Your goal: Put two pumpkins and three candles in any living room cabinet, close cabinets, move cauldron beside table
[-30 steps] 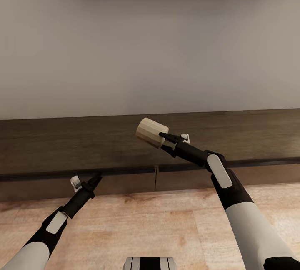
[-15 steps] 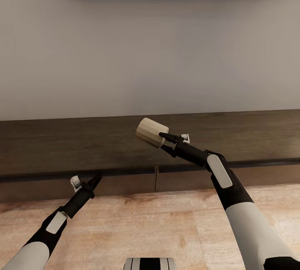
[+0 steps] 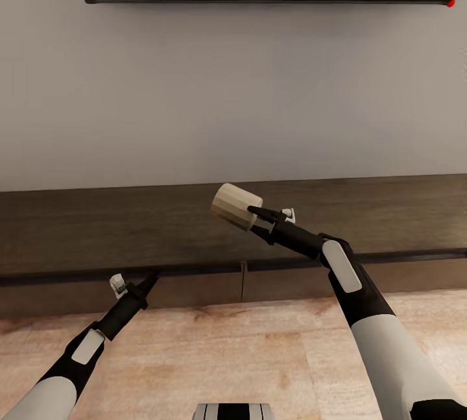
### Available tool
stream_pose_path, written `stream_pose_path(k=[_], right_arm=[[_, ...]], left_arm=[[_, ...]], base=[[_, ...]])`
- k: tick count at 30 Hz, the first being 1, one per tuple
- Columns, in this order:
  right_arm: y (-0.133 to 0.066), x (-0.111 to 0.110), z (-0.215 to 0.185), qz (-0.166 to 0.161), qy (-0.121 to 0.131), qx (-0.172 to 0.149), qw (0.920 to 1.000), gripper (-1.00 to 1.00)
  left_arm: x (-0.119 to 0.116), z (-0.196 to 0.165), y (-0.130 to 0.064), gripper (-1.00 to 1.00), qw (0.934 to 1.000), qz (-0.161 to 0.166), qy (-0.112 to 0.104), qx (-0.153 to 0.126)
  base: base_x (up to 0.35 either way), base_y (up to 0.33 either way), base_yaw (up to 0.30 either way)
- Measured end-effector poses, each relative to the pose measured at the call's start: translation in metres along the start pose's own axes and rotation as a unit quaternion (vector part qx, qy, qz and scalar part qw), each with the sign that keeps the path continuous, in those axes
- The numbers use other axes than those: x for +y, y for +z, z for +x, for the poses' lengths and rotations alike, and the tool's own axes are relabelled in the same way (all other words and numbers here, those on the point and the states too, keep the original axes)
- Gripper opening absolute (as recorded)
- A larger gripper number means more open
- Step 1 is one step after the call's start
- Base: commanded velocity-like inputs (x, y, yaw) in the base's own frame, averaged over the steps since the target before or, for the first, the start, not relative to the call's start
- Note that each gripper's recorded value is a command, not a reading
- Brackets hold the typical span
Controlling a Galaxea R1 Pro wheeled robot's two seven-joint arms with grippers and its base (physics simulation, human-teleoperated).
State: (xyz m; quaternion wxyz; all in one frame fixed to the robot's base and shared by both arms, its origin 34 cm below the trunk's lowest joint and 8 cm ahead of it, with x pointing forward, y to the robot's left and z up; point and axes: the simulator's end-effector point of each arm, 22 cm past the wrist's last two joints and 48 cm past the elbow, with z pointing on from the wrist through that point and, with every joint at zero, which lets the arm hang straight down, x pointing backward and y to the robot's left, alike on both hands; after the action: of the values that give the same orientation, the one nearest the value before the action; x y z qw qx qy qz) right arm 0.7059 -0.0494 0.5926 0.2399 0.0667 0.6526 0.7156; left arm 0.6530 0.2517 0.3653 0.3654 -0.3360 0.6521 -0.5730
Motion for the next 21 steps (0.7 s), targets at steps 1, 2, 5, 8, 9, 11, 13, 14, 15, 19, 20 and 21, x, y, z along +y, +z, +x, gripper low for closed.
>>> stream_pose_path(k=[1,2,5,8,9,11,13,14,15,19,20,21], right_arm=[[0.0,0.0001,-0.0001,0.0,0.0,0.0,1.0,-1.0],[0.0,-0.0008,0.0001,0.002,-0.001,0.0,1.0,-1.0],[0.0,-0.0004,0.0,0.001,-0.001,0.0,1.0,-1.0],[0.0,-0.0004,0.0,0.001,-0.001,0.0,1.0,-1.0],[0.0,-0.0005,0.0,0.001,-0.001,0.0,1.0,-1.0],[0.0,-0.0005,0.0,0.001,-0.001,0.0,1.0,-1.0],[0.0,-0.0005,0.0,0.001,-0.001,0.0,1.0,-1.0],[0.0,-0.0005,0.0,0.001,-0.001,0.0,1.0,-1.0],[0.0,-0.0005,0.0,0.001,-0.001,0.0,1.0,-1.0],[0.0,-0.0006,0.0,0.001,-0.001,0.0,1.0,-1.0],[0.0,-0.0005,0.0,0.001,-0.001,0.0,1.0,-1.0],[0.0,-0.0005,0.0,0.001,-0.001,0.0,1.0,-1.0]], left_arm=[[-0.0011,0.0,0.0,-1.0,1.0,0.003,0.0,0.0],[-0.0012,0.0,0.0,-1.0,1.0,0.003,0.0,0.0],[-0.0011,0.0,0.0,-1.0,1.0,0.003,0.0,0.0],[-0.0011,0.0,0.0,-1.0,1.0,0.003,0.0,0.0],[-0.0012,0.0,0.0,-1.0,1.0,0.003,0.0,0.0],[-0.0011,0.0,0.0,-1.0,1.0,0.003,0.0,0.0],[-0.0011,0.0,0.0,-1.0,1.0,0.003,0.0,0.0],[-0.0011,0.0,0.0,-1.0,1.0,0.003,0.0,0.0],[-0.0012,0.0,0.0,-1.0,1.0,0.003,0.0,0.0],[-0.0012,0.0,0.0,-1.0,1.0,0.003,0.0,0.0],[-0.0012,0.0,0.0,-1.0,1.0,0.003,0.0,0.0],[-0.0012,0.0,0.0,-1.0,1.0,0.003,0.0,0.0]], base=[[0.0,0.0,0.0],[0.0,0.0,0.0],[0.0,0.0,0.0],[0.0,0.0,0.0],[0.0,0.0,0.0],[0.0,0.0,0.0],[0.0,0.0,0.0],[0.0,0.0,0.0],[0.0,0.0,0.0],[0.0,0.0,0.0],[0.0,0.0,0.0],[0.0,0.0,0.0]])
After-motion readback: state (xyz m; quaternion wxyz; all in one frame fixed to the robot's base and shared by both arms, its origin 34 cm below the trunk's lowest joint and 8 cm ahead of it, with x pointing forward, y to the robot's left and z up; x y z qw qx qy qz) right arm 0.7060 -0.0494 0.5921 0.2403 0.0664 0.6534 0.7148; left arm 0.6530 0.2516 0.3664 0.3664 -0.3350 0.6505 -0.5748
